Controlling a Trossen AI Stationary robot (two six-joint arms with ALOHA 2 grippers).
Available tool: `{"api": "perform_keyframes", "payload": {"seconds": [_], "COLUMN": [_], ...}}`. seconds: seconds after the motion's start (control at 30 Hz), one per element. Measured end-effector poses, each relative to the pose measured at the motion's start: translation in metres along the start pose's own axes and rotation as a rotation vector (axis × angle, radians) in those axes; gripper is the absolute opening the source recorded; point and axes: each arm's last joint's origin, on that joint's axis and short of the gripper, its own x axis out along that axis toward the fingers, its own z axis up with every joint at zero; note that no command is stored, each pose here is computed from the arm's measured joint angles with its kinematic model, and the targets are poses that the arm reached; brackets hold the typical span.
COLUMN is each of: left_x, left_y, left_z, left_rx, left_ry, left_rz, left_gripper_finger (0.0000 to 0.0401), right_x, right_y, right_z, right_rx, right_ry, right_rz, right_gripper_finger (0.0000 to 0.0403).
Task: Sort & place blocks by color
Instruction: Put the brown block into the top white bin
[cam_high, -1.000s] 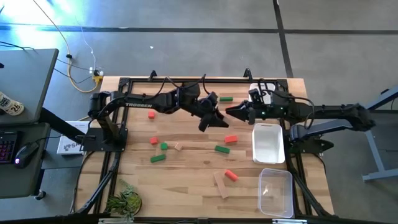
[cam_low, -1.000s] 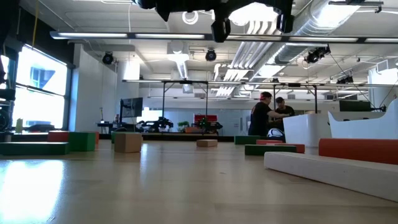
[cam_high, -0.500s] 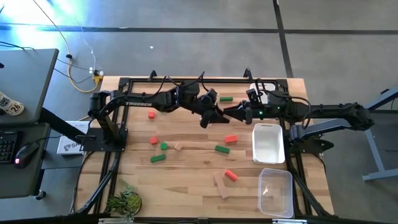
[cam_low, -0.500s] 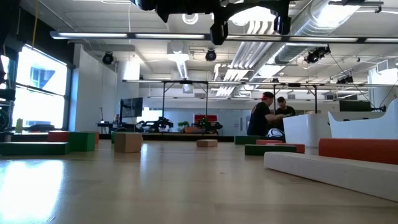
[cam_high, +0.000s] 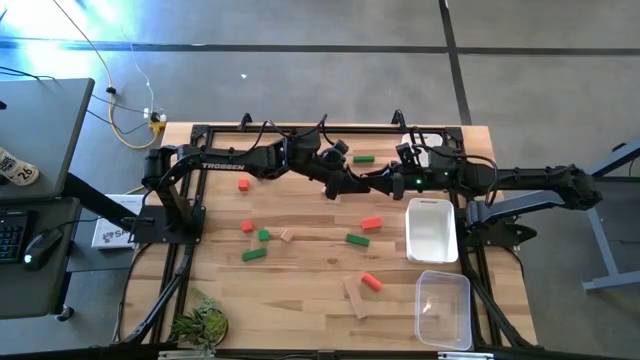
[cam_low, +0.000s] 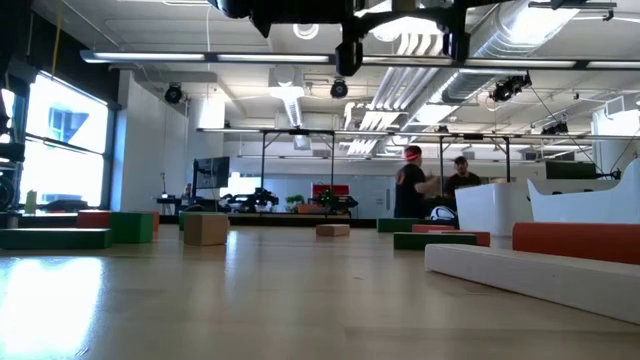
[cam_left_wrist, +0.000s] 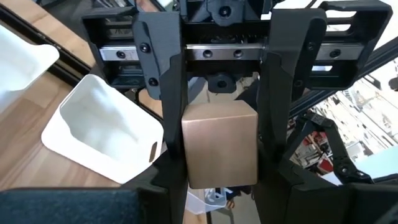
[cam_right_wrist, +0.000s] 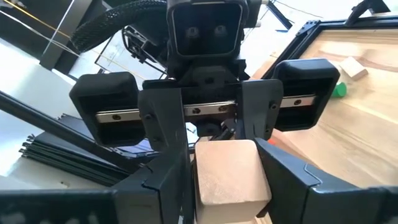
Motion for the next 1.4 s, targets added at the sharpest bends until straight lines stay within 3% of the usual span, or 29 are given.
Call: {"api": "perform_keyframes", "payload": {"seconds": [0.33,1.4], "left_x": [0.0002,0.0013], "left_y": [0.0000,0.0014], "left_z": [-0.0001,-0.0013], "left_rx": [0.000,-0.034], "left_ry": [-0.004,-0.008], "left_rz": [0.004,0.023], "left_gripper_finger": [0.0118,0.0142], "right_x": [-0.0004,-0.0001], "right_y": [0.0000,-0.0042], "right_z": [-0.0006,-0.0045], "right_rx": [-0.003,0.015], "right_ry": [0.013,0.063], "right_rz": [0.005,-0.031], "right_gripper_finger": [0.0117,0.0117]}}
